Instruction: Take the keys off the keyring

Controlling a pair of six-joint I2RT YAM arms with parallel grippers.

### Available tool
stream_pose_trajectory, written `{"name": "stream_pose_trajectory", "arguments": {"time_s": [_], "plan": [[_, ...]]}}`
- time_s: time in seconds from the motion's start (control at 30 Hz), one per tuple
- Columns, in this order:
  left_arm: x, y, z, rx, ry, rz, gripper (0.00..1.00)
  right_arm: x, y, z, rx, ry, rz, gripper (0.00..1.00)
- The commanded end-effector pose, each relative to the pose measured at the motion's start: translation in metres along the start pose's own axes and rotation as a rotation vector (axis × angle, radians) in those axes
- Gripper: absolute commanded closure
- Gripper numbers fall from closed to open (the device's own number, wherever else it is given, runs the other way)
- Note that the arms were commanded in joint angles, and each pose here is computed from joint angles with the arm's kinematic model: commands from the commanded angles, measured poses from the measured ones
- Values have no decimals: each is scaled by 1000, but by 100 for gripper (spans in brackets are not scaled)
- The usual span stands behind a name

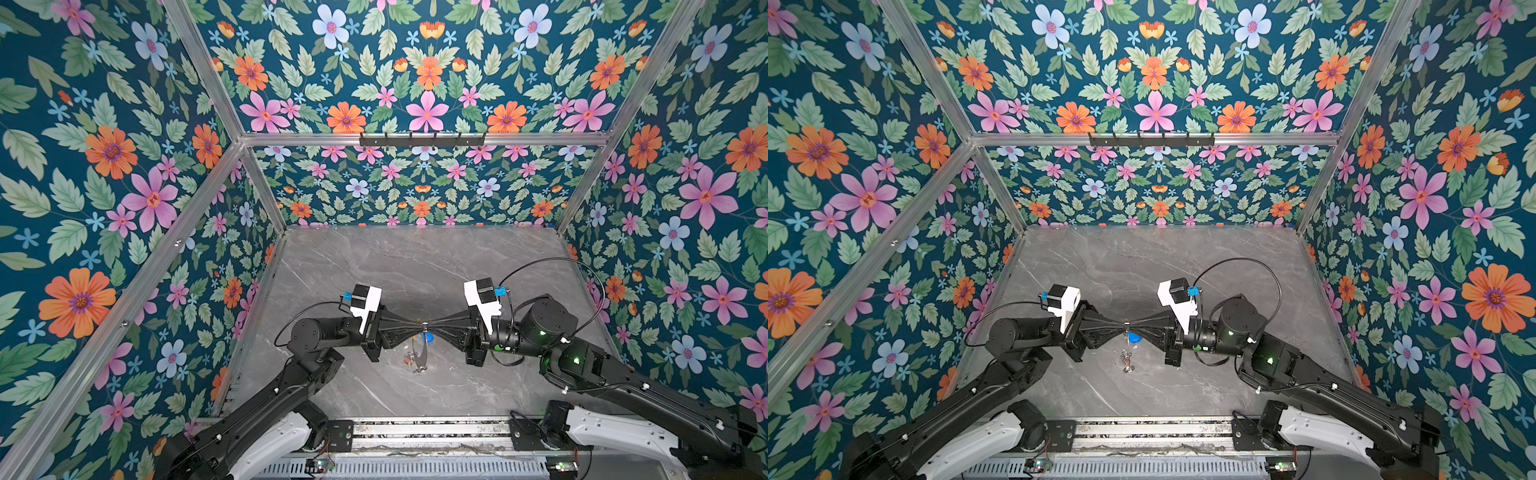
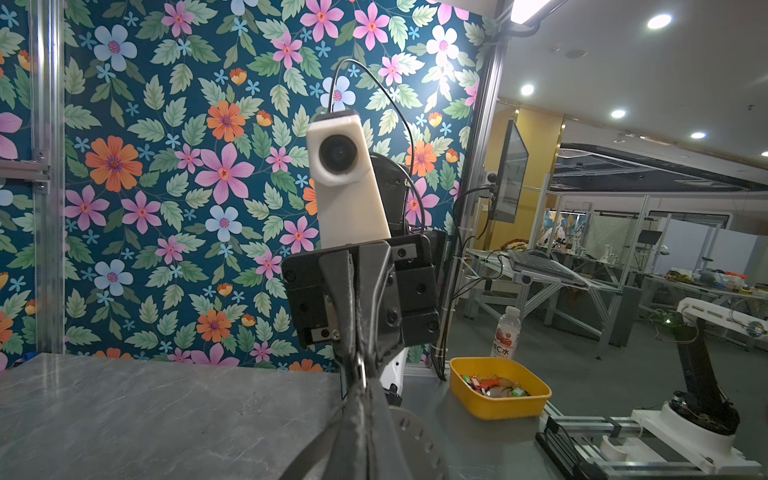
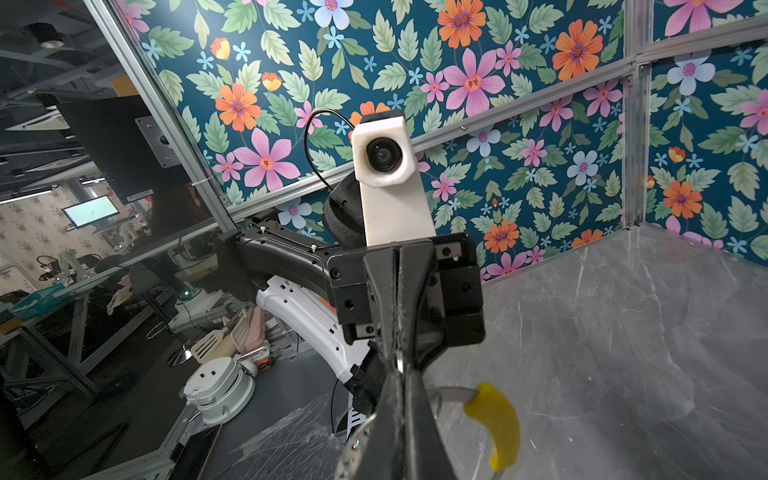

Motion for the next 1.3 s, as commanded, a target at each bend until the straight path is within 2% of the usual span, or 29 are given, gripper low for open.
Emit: {"name": "stream_pose_trajectory", "arguments": {"time_s": [0.0, 0.07, 0.1, 0.2, 0.3, 0.47, 0.6, 0.7, 0.77, 1.0, 1.27], "plan": [[-1, 0, -5, -19, 27, -2, 100, 6, 0, -2, 4, -3, -30, 100], [1, 1, -5, -13, 16, -8, 100, 5, -1, 0, 23, 7, -16, 100], [1, 1, -5, -6, 9, -8, 97, 3, -3, -1, 34, 10, 6, 100], [2, 1, -4, 15, -10, -18, 79, -2, -11, 2, 93, 17, 82, 100], [0, 1, -3, 43, -20, -29, 69, -4, -19, 11, 195, 17, 129, 100], [6, 6, 3, 159, -65, -51, 65, -7, -30, 19, 339, 17, 196, 100], [9, 11, 8, 238, -118, -33, 62, -4, -34, 17, 395, 10, 205, 100], [15, 13, 15, 298, -160, -39, 62, -3, -33, 14, 408, 4, 205, 100], [17, 14, 19, 327, -178, -33, 65, -3, -31, 12, 413, 2, 203, 100], [13, 18, 20, 355, -208, 31, 71, -5, -22, 9, 437, -1, 201, 100], [9, 18, 22, 367, -217, 65, 87, -18, -19, 9, 455, -15, 271, 100]]}}
Point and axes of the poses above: each gripper's point midway between its finger pads, its own y axis out along the fingers, its own x axis along the line the jaws close on, z = x × y, the point moved 2 cm from there along -y, back along the fingers, and after that the axes turned 2 degrees about y, right-handed, at the moved point
